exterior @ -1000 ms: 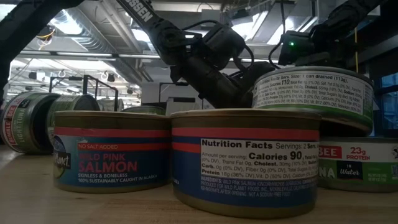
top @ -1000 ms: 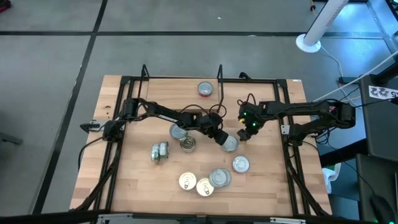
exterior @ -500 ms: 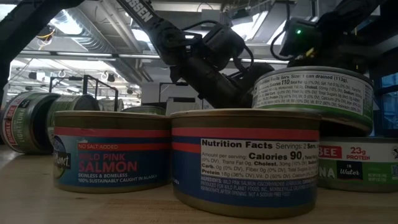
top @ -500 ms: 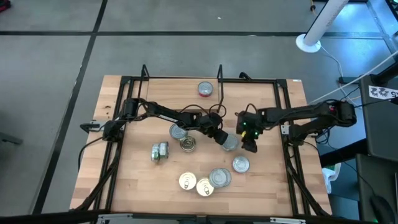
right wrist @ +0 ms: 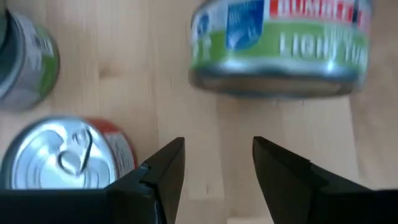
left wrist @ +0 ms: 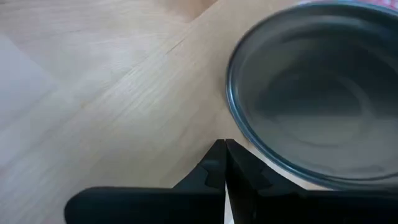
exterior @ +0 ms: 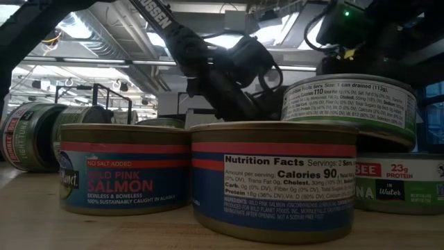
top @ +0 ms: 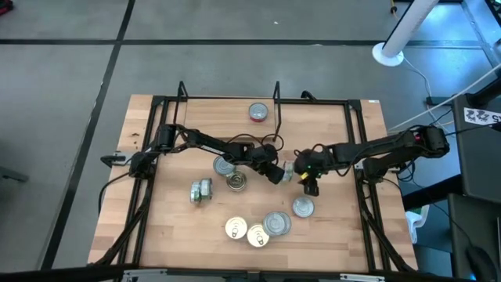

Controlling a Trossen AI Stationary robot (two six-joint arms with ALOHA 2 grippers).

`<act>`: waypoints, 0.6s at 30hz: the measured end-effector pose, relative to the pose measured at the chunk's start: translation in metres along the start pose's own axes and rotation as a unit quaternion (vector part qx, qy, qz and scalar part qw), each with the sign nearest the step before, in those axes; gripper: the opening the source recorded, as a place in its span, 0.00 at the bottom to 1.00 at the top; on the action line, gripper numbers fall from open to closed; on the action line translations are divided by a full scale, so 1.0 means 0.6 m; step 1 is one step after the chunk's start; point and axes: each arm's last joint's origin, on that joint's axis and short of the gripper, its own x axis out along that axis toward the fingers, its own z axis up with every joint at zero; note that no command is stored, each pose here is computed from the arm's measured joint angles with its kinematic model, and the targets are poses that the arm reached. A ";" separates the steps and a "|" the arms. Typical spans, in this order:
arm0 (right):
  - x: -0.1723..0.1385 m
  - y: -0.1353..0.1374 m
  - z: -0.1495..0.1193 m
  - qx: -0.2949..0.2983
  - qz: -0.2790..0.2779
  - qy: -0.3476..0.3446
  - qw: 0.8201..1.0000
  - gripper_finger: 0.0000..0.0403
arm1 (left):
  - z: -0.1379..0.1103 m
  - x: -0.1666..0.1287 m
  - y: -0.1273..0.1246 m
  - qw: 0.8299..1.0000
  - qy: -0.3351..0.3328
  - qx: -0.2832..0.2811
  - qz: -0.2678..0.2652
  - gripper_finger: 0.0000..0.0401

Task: Stack canned seafood by type on shelf
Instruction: Put the green white tuna can on the shelf

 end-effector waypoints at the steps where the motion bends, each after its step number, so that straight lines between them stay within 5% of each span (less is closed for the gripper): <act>1: 0.000 0.000 0.002 0.000 -0.003 -0.006 1.000 0.47 | 0.000 0.000 0.000 1.000 0.000 0.000 0.000 0.00; 18: -0.005 -0.001 0.011 -0.028 -0.024 -0.017 0.999 0.47 | 0.006 -0.006 -0.008 1.000 -0.008 0.018 -0.013 0.00</act>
